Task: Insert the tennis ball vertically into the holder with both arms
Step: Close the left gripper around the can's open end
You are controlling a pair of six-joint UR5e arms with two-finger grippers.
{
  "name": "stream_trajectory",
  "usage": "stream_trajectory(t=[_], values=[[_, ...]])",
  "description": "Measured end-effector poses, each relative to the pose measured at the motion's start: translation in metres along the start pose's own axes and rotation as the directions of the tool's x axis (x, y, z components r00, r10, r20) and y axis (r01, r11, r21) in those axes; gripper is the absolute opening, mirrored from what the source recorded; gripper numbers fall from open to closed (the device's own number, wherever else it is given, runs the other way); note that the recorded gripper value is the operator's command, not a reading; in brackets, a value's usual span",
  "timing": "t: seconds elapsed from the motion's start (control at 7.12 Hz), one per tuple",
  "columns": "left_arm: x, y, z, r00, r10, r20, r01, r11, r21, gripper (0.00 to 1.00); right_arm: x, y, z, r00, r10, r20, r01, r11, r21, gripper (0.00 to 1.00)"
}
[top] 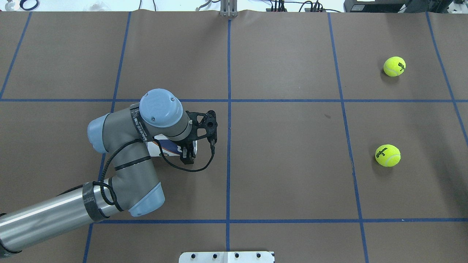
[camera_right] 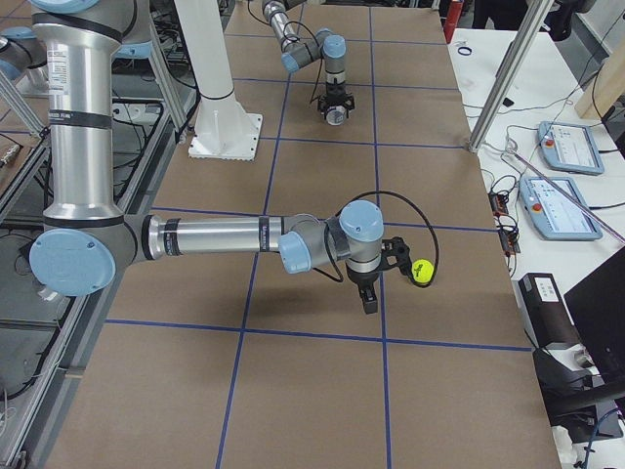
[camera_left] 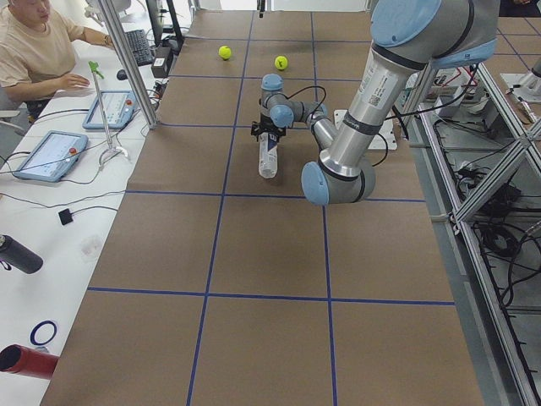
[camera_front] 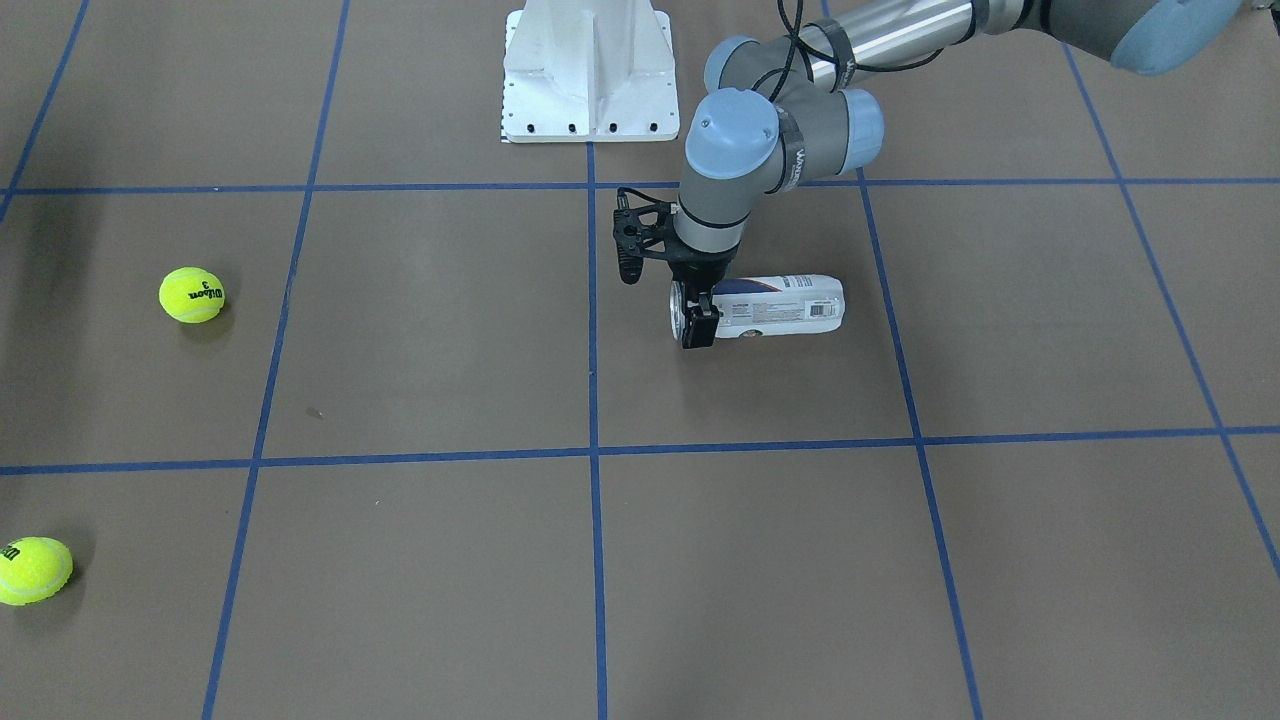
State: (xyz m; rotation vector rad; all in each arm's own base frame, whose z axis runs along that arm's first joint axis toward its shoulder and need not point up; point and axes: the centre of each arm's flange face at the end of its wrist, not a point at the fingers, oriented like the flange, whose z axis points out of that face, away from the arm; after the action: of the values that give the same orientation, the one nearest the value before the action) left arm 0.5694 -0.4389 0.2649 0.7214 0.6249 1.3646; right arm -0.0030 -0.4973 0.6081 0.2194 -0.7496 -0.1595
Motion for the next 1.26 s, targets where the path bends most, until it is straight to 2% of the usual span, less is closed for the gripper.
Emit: stream_trajectory(t=[0.28, 0.7, 0.98, 1.26], values=[[-0.002, 0.001, 0.007, 1.0, 0.002, 0.002, -0.002, 1.0, 0.008, 0.9, 0.0, 0.0, 0.0, 1.0, 0.001, 0.0, -0.001, 1.0, -0.001, 0.99], [-0.002, 0.002, 0.007, 1.0, -0.001, 0.003, 0.001, 1.0, 0.009, 0.68, 0.0, 0.0, 0.001, 1.0, 0.001, 0.0, -0.001, 1.0, -0.001, 0.99], [-0.001, 0.002, 0.006, 1.0, -0.009, 0.003, 0.009, 1.0, 0.009, 0.67, 0.0, 0.0, 0.001, 1.0, 0.001, 0.0, -0.001, 1.0, -0.001, 0.99], [0.001, -0.009, -0.023, 1.0, -0.002, 0.018, 0.001, 0.998, 0.061, 0.65, 0.0, 0.0, 0.0, 1.0, 0.002, 0.0, -0.002, 1.0, -0.001, 0.99]])
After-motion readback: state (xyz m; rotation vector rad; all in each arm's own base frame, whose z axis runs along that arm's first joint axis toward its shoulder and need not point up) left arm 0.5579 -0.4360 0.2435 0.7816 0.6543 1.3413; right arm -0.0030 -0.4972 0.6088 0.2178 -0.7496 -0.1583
